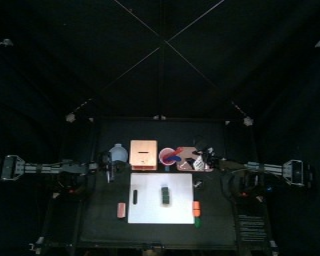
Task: Place sushi on board then cut the sushi with the knife then place the pieces on the plate
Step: Pick knife at handle with right hand
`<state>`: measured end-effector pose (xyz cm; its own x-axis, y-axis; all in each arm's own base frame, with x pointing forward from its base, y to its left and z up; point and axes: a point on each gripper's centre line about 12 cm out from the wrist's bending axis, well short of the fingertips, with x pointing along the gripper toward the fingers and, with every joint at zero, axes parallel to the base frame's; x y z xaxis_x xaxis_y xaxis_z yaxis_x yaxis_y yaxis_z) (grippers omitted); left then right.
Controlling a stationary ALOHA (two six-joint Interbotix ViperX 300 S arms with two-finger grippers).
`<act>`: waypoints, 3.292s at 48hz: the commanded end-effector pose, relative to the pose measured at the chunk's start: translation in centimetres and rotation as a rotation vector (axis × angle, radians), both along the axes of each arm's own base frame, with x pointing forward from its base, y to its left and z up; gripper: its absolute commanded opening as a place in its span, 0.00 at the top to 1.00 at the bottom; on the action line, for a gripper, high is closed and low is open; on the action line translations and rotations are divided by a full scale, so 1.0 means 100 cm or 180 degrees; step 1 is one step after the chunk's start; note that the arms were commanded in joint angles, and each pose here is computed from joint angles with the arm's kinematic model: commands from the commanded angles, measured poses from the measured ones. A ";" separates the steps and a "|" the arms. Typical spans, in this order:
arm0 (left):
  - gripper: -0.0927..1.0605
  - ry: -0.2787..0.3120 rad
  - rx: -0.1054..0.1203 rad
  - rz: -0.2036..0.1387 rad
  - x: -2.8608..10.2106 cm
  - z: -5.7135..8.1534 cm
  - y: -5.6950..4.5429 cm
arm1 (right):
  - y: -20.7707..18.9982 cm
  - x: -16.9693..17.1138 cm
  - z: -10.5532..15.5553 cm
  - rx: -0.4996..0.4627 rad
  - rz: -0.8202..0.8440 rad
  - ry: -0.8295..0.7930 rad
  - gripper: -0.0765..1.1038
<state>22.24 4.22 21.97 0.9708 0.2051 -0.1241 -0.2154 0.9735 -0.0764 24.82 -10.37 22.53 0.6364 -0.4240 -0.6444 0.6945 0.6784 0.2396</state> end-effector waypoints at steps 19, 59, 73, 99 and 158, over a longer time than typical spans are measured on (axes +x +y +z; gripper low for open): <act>0.93 -0.0117 -0.0046 0.0100 0.004 0.011 0.006 | -0.038 0.002 0.082 -0.0244 0.0271 0.0082 0.13; 0.93 -0.0136 -0.0040 0.0139 0.004 0.013 0.009 | -0.117 0.038 0.098 0.1106 0.0975 0.0318 0.13; 0.93 -0.0123 -0.0047 0.0135 0.003 0.011 0.009 | -0.140 0.063 0.080 0.1443 0.1174 0.0606 0.13; 0.93 -0.0102 -0.0047 0.0138 0.003 0.009 0.009 | -0.137 0.080 0.046 0.1802 0.1410 0.1006 0.13; 0.93 -0.0072 -0.0047 0.0138 0.001 0.006 0.008 | -0.119 0.096 0.007 0.1979 0.1588 0.1440 0.14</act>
